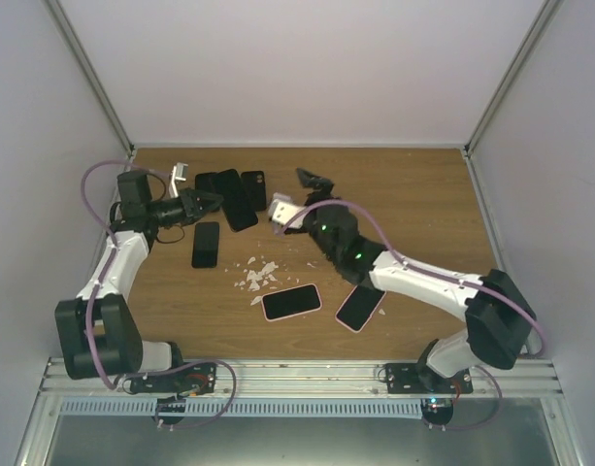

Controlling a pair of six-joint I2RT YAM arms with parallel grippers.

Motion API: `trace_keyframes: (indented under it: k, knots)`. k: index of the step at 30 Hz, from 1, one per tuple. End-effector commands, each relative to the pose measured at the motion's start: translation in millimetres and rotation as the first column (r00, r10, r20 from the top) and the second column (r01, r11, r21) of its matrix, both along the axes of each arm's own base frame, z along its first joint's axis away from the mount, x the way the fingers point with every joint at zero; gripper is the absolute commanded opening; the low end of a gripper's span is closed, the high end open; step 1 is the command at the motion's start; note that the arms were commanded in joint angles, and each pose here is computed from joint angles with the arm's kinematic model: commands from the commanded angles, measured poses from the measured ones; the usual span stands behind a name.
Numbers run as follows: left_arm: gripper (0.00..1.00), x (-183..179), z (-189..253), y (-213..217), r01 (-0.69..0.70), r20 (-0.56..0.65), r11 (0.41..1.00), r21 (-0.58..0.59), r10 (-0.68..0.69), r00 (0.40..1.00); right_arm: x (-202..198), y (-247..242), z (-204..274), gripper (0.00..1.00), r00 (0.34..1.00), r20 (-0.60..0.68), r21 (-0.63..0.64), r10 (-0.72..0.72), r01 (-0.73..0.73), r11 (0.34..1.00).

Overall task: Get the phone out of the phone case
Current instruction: Place the phone at the center of the board.

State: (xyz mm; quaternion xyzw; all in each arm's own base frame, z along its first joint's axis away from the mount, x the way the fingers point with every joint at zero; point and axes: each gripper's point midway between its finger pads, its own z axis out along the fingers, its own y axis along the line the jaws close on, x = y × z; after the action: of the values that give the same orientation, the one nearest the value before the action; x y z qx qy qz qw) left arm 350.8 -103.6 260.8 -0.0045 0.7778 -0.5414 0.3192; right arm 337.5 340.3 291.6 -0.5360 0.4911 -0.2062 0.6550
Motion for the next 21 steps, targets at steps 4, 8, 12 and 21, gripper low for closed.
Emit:
trace_keyframes:
  k: [4, 8, 12, 21]
  knots:
    - [0.0, 7.0, -31.3, -12.2, 0.105, 0.066, 0.99, 0.091, -0.112, 0.992, 20.2, -57.8, -18.6, 1.0, 0.927, -0.373, 0.167, -0.05, 0.12, 0.979]
    - [0.0, 4.6, -54.3, -22.9, 0.181, 0.026, 0.98, 0.087, -0.184, 0.983, 14.2, -72.6, -29.5, 1.0, 0.856, -0.515, 0.203, 0.029, 0.089, 0.975]
    - [0.0, 5.2, -82.0, -31.5, 0.231, -0.019, 0.963, 0.135, -0.231, 0.973, -1.6, -77.4, -34.7, 1.0, 0.784, -0.605, 0.248, 0.139, 0.021, 0.968]
    - [0.0, 7.4, -132.7, -37.0, 0.278, -0.15, 0.955, 0.098, -0.262, 0.953, -26.1, -73.3, -44.5, 1.0, 0.67, -0.69, 0.311, 0.274, -0.069, 0.948]
